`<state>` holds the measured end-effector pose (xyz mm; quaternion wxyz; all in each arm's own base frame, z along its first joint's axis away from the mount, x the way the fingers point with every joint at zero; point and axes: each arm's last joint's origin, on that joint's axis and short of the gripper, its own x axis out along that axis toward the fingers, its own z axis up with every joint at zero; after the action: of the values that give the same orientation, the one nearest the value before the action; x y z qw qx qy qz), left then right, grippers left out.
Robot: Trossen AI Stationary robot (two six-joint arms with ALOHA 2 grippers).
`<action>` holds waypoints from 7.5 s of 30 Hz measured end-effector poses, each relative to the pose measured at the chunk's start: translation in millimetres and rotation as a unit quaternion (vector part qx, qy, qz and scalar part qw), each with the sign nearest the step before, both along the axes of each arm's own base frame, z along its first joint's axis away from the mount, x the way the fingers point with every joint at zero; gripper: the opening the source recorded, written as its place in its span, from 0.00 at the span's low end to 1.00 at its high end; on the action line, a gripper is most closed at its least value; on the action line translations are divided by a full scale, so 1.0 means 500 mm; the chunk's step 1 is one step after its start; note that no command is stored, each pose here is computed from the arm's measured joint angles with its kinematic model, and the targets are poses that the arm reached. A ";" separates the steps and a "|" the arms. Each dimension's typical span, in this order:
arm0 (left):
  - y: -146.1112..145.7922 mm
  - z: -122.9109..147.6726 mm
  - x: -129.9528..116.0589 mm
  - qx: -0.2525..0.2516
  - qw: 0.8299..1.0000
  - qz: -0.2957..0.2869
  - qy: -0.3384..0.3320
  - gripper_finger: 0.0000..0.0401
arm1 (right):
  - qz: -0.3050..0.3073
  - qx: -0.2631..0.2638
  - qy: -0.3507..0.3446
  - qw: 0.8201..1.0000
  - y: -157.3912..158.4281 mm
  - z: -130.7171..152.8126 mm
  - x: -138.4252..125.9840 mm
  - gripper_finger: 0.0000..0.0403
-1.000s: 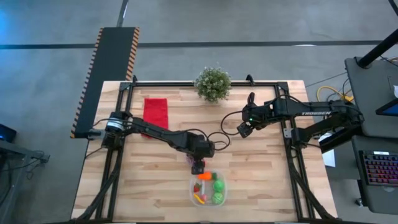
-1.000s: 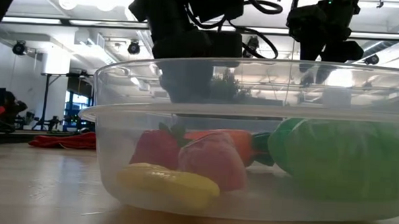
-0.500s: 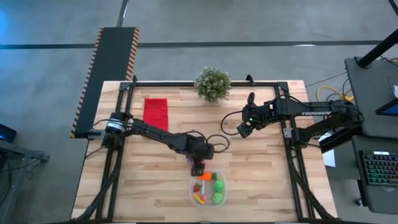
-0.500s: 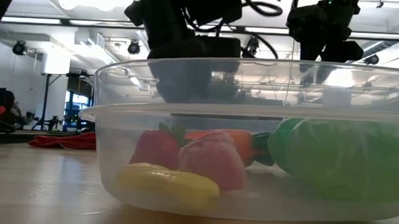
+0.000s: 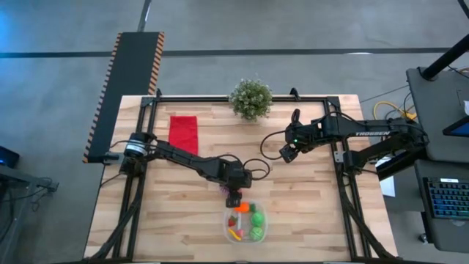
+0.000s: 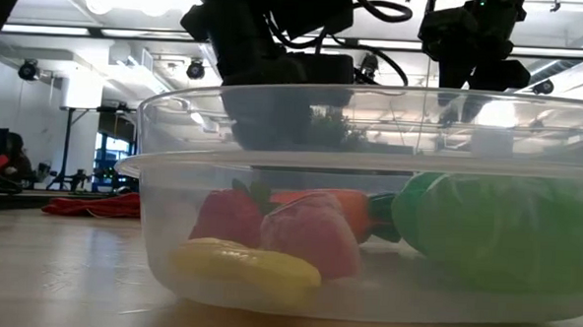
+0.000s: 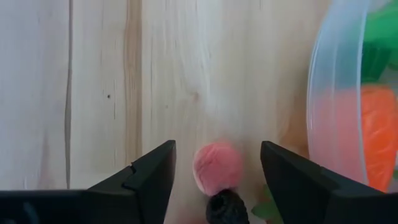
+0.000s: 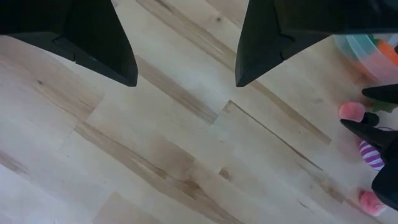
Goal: Pick and placing Produce into tupperware
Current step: Put the bottom pink peach into the transparent bin, then put the red strawberry into the transparent bin
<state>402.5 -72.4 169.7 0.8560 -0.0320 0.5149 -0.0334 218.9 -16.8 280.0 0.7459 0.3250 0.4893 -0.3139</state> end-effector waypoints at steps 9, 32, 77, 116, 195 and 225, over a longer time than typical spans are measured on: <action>0.001 -0.005 -0.003 0.001 1.000 0.000 0.005 0.43 | -0.003 0.001 0.000 1.000 0.000 0.000 0.000 0.65; 0.001 -0.028 -0.013 -0.005 1.000 0.013 0.008 0.42 | -0.008 0.004 -0.001 1.000 0.000 0.000 0.000 0.65; 0.005 0.096 -0.057 -0.009 0.999 0.040 -0.033 0.17 | -0.016 0.010 -0.001 1.000 0.000 0.000 0.000 0.65; -0.175 0.090 -0.124 -0.046 0.998 -0.006 -0.029 0.44 | -0.052 0.046 -0.042 0.997 0.059 0.003 0.010 0.65; -0.085 -0.038 -0.111 0.151 0.942 -0.284 -0.097 0.44 | -0.058 0.049 -0.037 0.996 0.060 0.003 0.008 0.65; -0.085 -0.051 -0.101 0.148 0.943 -0.285 -0.089 0.43 | -0.053 0.047 -0.036 0.997 0.060 0.003 0.008 0.65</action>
<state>351.7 -114.9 144.0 0.8482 0.2465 0.4233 -0.2017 222.8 13.2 281.3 0.7295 0.3961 0.4584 -0.3176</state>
